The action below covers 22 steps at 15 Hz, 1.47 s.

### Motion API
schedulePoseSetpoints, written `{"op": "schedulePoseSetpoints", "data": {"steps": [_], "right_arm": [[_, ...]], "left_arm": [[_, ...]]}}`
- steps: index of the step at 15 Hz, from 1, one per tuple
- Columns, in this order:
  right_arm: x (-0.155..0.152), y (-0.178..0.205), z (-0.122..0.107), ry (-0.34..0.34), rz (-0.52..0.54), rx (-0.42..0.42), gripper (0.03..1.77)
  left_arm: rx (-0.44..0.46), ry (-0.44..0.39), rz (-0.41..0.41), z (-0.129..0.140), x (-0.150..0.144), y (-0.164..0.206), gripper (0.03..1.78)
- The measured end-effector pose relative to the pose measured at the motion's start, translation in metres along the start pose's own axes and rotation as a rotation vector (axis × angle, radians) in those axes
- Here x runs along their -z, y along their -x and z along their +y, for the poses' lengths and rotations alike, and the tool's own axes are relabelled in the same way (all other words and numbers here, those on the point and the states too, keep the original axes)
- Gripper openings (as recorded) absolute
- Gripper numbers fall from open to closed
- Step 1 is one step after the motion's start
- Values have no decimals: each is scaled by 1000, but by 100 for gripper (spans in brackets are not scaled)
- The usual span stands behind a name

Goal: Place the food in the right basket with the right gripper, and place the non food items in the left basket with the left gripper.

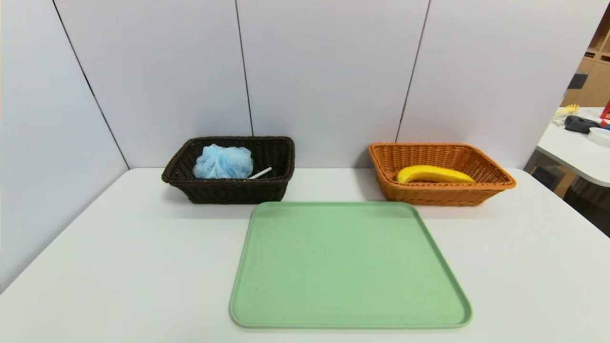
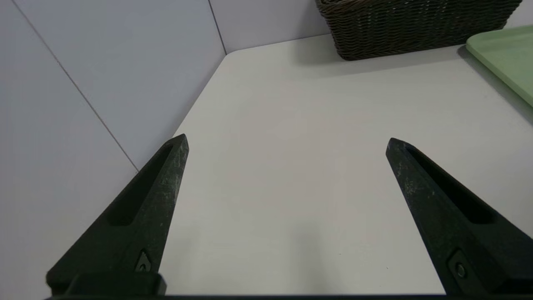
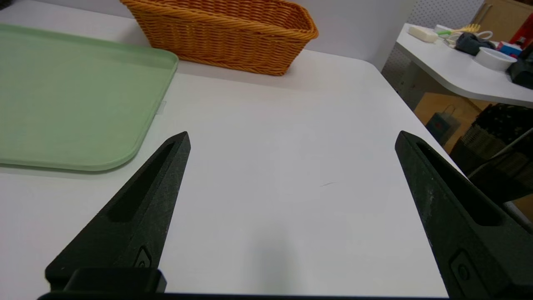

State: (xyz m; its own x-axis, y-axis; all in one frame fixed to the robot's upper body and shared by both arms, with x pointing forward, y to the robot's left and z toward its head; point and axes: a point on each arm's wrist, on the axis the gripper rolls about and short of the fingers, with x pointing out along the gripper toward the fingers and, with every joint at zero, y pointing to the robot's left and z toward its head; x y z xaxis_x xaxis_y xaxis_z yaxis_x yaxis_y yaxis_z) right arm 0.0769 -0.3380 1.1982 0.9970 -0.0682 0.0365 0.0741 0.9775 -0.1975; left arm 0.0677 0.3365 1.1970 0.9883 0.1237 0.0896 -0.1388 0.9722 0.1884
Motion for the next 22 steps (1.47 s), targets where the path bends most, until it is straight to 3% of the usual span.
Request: {"op": "schedulePoseSetpoints", "data": {"steps": [5, 10, 18, 22], "right_arm": [[7, 6, 2, -39, -17, -62, 170], [12, 8, 4, -85, 0, -98, 170], [15, 9, 4, -198, 37, -82, 170], [15, 9, 4, -202, 51, -78, 170]], "left_arm": [[92, 8, 5, -3, 6, 0, 169], [157, 77, 49, -6, 12, 0, 169], [146, 209, 112, -6, 14, 2, 169], [145, 219, 122, -5, 13, 1, 169]]}}
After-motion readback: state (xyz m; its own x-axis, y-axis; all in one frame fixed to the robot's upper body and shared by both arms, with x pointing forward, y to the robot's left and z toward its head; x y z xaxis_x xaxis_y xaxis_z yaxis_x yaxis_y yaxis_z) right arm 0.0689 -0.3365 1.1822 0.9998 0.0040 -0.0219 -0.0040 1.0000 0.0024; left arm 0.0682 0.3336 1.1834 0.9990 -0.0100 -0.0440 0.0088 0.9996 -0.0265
